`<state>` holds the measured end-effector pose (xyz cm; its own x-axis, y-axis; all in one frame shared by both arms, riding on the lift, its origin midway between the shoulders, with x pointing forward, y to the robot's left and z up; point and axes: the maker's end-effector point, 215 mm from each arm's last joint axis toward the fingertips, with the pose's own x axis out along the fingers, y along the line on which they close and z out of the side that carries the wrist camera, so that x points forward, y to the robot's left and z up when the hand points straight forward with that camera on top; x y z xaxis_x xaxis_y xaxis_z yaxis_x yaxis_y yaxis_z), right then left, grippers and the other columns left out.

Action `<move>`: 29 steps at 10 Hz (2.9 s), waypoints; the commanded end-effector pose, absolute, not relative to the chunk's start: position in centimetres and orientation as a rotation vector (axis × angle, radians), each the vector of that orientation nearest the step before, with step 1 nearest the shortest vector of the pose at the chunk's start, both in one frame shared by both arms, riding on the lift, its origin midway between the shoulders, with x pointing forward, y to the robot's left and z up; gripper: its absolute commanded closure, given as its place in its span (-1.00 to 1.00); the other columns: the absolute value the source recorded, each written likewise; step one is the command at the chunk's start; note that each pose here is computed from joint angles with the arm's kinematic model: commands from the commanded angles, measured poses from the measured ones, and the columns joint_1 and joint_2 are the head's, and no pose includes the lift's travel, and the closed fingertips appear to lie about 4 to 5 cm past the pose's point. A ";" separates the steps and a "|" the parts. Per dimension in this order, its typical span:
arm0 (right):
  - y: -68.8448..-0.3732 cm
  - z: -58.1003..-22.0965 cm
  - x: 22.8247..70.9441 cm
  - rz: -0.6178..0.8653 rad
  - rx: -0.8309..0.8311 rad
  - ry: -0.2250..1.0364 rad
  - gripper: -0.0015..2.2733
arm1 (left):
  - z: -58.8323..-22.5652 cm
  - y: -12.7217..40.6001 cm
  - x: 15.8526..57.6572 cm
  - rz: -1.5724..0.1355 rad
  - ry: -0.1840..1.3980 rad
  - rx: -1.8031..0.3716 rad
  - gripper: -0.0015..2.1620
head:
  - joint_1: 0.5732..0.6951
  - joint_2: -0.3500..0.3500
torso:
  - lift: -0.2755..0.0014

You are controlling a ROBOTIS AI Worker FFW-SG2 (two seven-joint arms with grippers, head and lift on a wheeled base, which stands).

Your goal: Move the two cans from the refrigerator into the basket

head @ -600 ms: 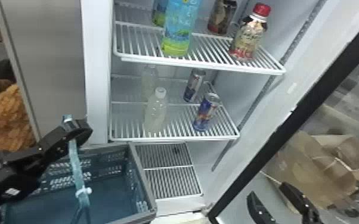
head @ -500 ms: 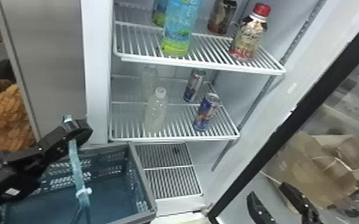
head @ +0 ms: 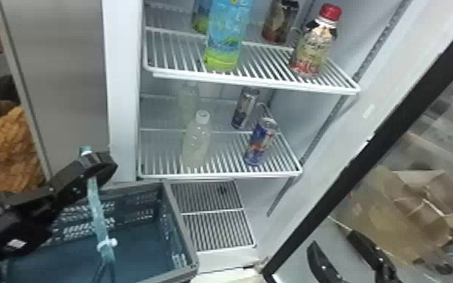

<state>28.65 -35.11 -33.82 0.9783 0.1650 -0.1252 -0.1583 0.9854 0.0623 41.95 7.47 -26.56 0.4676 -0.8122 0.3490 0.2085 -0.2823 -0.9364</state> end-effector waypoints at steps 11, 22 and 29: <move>-31.4 -35.2 38.2 0.143 0.162 0.023 -0.90 | -27.0 7.3 41.5 -1.089 0.558 -1.557 0.11 | 1.00 -1.00 | -0.59; -32.7 -36.2 49.5 0.104 0.134 -0.017 -0.91 | -26.9 6.8 41.2 -1.103 0.573 -1.551 0.11 | 1.00 -0.91 | -0.59; -31.8 -36.6 56.3 0.117 0.124 -0.009 -0.90 | -26.9 6.6 41.1 -1.106 0.584 -1.545 0.11 | 1.00 -0.82 | -0.59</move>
